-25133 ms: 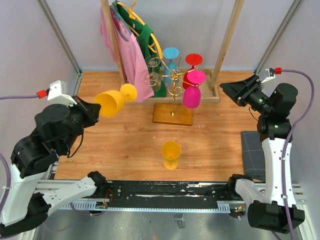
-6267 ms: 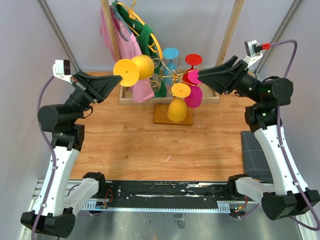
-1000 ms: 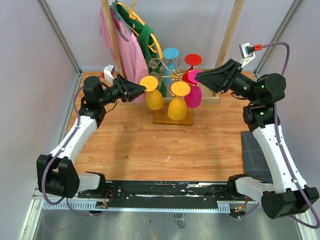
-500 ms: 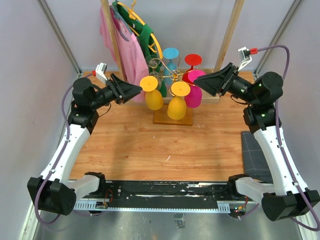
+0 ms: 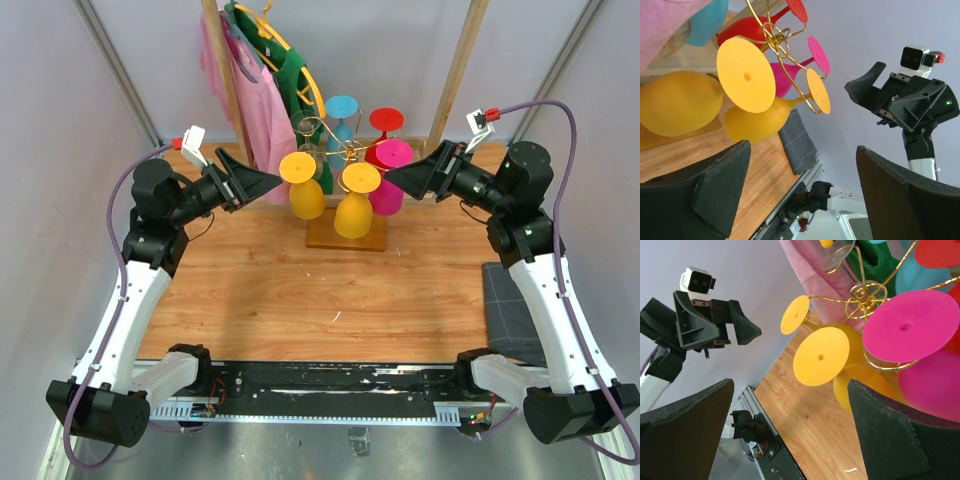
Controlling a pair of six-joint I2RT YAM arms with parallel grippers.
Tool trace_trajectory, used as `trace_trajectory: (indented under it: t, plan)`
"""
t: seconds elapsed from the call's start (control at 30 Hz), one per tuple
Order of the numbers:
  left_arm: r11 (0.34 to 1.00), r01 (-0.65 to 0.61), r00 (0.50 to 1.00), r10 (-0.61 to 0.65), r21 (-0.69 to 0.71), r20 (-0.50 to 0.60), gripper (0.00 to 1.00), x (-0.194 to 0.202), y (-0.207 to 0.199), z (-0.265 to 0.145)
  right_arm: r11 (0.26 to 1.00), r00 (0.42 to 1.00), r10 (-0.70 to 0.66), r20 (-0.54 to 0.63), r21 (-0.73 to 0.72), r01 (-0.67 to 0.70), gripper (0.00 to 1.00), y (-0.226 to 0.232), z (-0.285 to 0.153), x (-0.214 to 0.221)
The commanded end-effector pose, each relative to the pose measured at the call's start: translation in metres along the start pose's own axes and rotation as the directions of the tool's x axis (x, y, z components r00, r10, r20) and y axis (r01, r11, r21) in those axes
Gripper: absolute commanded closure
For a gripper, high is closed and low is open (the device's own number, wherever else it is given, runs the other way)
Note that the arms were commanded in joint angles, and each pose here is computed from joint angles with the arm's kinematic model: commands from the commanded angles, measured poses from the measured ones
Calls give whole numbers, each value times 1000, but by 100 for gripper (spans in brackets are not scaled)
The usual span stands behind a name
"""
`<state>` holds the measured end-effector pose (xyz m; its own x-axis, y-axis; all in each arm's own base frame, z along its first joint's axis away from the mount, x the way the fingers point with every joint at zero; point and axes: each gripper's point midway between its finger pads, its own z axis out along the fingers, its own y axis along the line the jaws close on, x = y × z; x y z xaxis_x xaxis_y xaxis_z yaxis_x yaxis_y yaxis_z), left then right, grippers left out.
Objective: Place the wine glass upside down on the wine glass rack
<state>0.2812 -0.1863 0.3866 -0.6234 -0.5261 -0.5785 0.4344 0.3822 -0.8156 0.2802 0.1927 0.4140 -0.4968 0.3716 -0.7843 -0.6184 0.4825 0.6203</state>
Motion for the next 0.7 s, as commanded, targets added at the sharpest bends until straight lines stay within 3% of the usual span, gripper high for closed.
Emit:
trace_trajectory:
  t: [0.0, 0.07, 0.67]
  plan:
    - [999, -50, 999, 50, -6, 12, 7, -3, -7, -6, 996, 998, -56, 28, 67, 54, 2, -4, -12, -10]
    - [999, -53, 998, 53, -11, 13, 1, -4, -8, -7, 995, 998, -51, 25, 89, 49, 2, -8, -14, -9]
    - [999, -43, 999, 43, -19, 4, 1, -3, -7, -7, 967, 997, -69, -17, 243, 72, 2, -23, -28, -10]
